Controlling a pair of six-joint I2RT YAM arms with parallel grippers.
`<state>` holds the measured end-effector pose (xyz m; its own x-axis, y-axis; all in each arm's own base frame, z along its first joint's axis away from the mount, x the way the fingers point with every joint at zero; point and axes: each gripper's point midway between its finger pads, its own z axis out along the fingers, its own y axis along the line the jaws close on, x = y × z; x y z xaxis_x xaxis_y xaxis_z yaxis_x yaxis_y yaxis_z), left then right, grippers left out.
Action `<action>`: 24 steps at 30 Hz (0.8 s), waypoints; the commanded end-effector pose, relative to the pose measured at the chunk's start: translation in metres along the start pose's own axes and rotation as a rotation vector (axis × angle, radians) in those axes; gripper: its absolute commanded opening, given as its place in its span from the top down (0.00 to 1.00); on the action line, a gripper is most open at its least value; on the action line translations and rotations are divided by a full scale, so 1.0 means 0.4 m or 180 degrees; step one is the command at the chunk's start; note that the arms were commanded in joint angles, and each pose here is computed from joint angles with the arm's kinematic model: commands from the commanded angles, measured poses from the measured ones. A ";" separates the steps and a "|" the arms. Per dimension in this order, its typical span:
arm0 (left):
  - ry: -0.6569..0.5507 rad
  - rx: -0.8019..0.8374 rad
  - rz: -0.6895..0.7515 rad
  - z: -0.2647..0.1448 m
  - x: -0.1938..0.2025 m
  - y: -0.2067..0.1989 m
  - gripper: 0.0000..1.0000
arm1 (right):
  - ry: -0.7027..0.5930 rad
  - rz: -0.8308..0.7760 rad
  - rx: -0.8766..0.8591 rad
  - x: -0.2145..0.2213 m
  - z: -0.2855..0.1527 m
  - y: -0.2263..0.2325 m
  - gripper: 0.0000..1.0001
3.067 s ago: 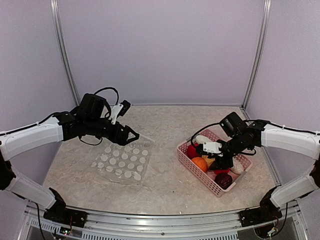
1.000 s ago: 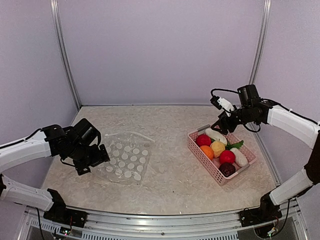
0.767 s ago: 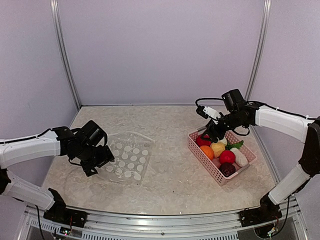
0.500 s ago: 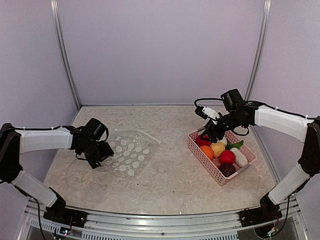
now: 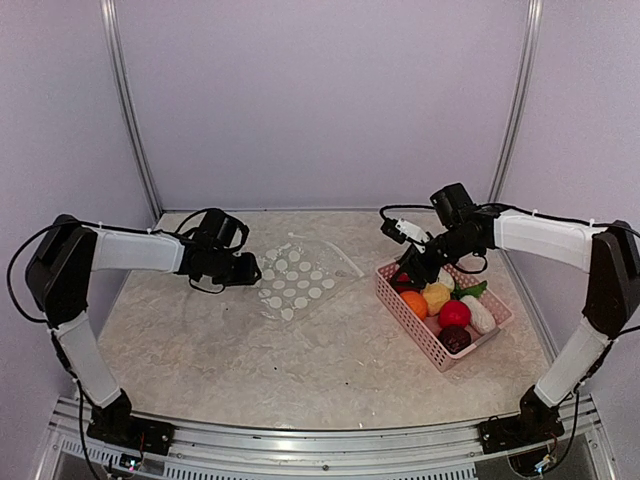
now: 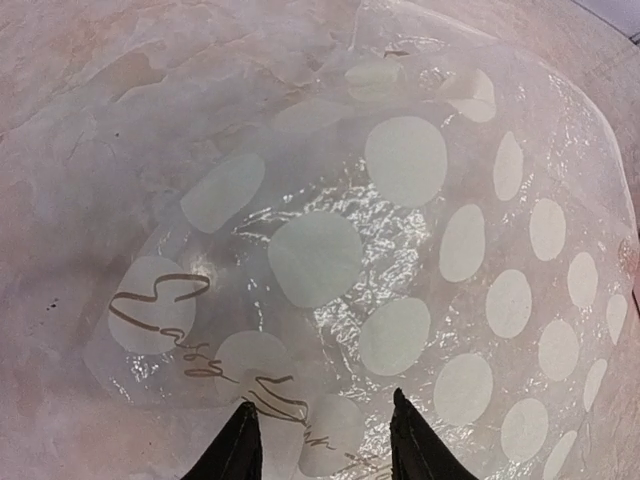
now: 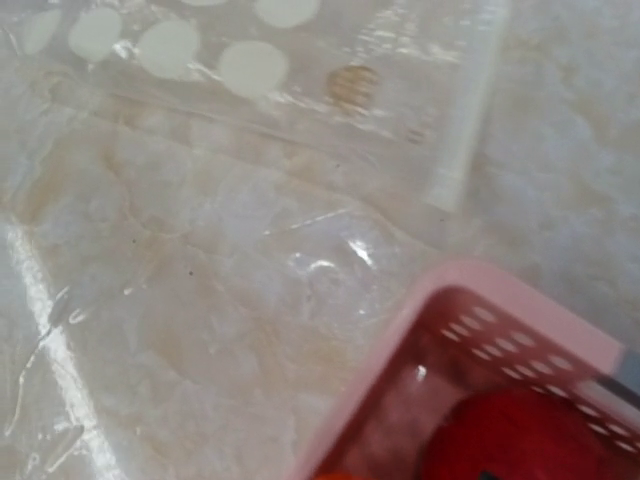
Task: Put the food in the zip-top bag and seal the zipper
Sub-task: Adjust the zipper food storage bag at the center of the board.
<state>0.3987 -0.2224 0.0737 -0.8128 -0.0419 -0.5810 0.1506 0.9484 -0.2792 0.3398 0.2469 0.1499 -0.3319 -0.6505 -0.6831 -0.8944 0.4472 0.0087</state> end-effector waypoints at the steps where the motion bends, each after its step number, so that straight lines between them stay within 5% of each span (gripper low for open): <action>1: -0.0077 0.0447 0.0724 0.015 -0.015 -0.086 0.68 | -0.0083 0.0100 -0.0128 -0.036 0.031 -0.007 0.37; 5: -0.0030 0.0352 0.0867 0.005 -0.009 -0.097 0.73 | -0.0102 0.0193 -0.0041 -0.078 0.067 -0.061 0.38; 10: -0.0051 -0.0182 0.0858 -0.058 -0.030 -0.094 0.32 | -0.0149 0.0342 -0.0068 -0.160 0.143 -0.137 0.31; 13: -0.0068 -0.0361 0.0728 -0.104 -0.032 -0.093 0.16 | -0.0111 0.0426 -0.0047 -0.190 0.202 -0.190 0.26; 24: -0.0018 -0.0034 0.0181 -0.262 0.016 -0.165 0.11 | -0.0036 0.0835 -0.0499 -0.200 0.383 -0.238 0.21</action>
<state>0.3473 -0.2565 0.1648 -0.7656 0.0494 -0.6414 0.2368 0.9487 -0.2095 0.5128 0.3452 0.1127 -0.4641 -0.5221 -0.7156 -0.8410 0.5133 0.1709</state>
